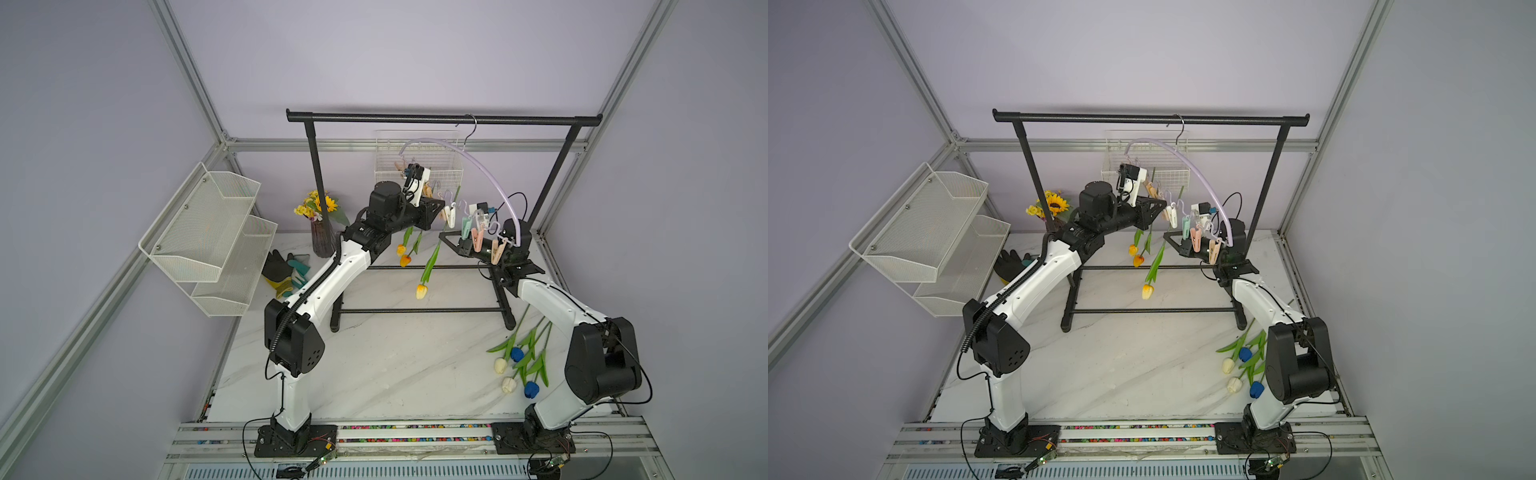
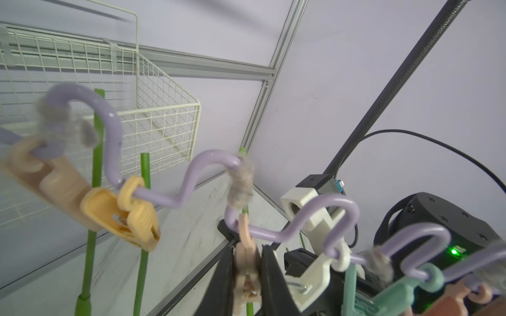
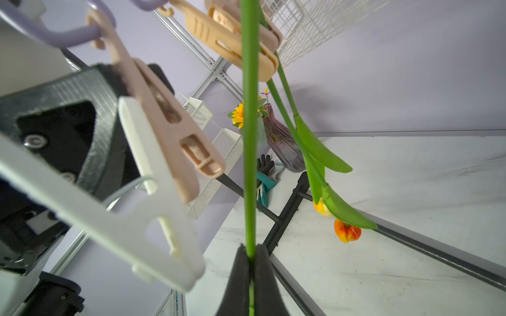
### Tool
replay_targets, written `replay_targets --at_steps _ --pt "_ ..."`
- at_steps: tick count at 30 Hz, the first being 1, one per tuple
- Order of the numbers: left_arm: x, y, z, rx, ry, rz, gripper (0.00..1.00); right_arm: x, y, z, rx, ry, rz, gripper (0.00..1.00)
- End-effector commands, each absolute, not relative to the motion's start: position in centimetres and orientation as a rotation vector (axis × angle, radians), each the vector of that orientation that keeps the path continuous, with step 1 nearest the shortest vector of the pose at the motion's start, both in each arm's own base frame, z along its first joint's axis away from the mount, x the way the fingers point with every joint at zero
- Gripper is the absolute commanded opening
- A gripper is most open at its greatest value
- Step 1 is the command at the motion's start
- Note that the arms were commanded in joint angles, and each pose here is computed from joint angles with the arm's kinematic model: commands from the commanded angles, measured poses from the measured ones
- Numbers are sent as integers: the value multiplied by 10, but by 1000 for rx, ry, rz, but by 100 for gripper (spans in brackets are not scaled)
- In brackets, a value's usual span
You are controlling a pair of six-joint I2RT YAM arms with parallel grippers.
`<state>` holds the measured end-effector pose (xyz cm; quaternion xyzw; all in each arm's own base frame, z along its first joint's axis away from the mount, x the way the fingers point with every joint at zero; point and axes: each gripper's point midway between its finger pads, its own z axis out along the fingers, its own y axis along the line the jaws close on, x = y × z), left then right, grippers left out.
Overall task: Dry the flowers on a clothes hanger
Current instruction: Open the clamp at the hanger, then clamp the flower onto the hanger.
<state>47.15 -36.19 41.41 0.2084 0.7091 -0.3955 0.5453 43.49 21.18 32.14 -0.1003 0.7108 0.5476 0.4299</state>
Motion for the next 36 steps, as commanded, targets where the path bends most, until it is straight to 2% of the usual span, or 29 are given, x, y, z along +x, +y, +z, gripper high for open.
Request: replay_targets --at_steps 1,36 --pt "464 -359 441 481 1602 -951 11 424 218 340 -313 1698 1432 0" --pt "467 -364 434 499 1594 -983 8 411 232 338 -384 1691 1558 0"
